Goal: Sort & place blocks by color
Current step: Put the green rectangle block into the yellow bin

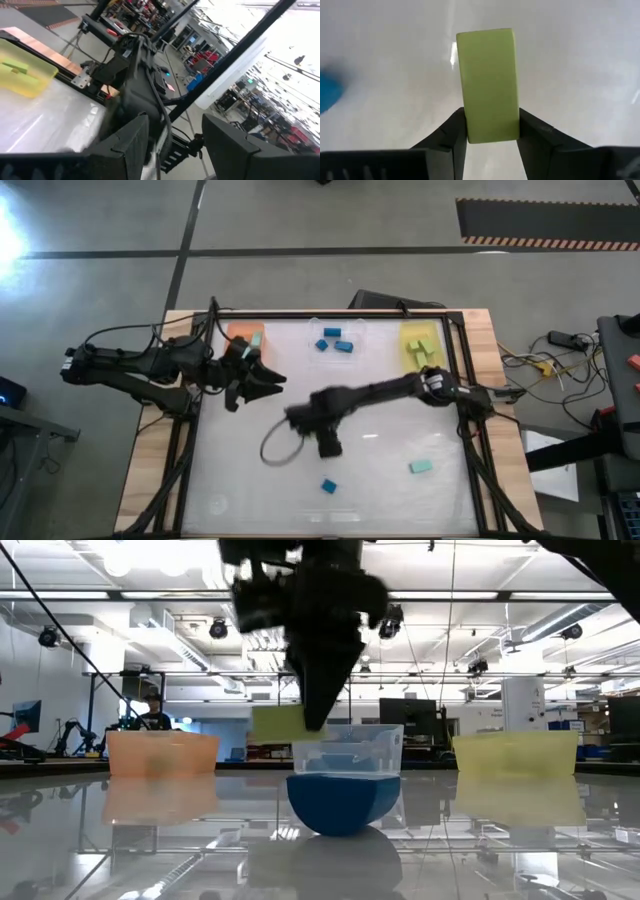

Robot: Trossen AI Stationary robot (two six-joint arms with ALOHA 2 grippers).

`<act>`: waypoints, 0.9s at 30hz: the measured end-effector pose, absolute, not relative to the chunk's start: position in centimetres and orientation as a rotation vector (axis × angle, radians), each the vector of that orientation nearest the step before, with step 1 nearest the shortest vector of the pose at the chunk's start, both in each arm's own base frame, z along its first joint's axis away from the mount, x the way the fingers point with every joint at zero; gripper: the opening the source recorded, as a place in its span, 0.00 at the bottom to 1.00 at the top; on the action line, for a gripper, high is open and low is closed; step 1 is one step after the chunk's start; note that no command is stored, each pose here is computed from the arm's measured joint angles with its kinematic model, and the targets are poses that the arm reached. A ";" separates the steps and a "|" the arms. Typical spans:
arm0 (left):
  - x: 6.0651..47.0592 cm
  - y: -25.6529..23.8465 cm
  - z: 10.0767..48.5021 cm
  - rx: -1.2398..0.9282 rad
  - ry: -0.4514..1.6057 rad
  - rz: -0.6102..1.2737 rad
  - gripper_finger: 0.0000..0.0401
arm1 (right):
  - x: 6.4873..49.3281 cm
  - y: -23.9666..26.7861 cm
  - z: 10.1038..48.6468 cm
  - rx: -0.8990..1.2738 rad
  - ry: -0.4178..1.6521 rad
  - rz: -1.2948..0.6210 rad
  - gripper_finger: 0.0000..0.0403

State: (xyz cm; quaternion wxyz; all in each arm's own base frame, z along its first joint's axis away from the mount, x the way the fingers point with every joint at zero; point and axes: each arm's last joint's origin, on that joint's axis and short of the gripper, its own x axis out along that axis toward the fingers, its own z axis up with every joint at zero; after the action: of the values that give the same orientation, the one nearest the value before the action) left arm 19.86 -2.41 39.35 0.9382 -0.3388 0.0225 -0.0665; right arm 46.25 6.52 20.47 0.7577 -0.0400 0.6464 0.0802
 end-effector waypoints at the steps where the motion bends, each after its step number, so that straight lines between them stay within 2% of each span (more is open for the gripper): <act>1: 19.9 -2.4 39.4 -0.692 0.043 -0.130 0.42 | 46.1 5.5 20.8 -0.019 1.427 0.110 0.31; 6: 19.9 -2.3 39.4 -0.692 0.028 -0.086 0.42 | 45.2 0.7 22.1 0.262 1.475 -0.166 0.31; 10: 19.9 -2.1 39.4 -0.692 0.015 -0.052 0.42 | 44.2 -2.0 23.8 0.369 1.437 -0.265 0.31; 20: 19.9 -1.8 39.4 -0.692 -0.021 0.047 0.42 | 40.1 -7.0 28.1 0.350 1.322 -0.494 0.31; 27: 19.9 -1.6 39.4 -0.691 -0.041 0.101 0.42 | 35.6 -10.3 28.8 0.458 1.217 -0.625 0.31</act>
State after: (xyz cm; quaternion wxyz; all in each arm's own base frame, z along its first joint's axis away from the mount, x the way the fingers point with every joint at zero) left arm 19.86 -1.62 39.37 0.9394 -0.3387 -0.0201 0.0495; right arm 35.55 -10.25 28.78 0.7509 0.2094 0.5572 -0.2860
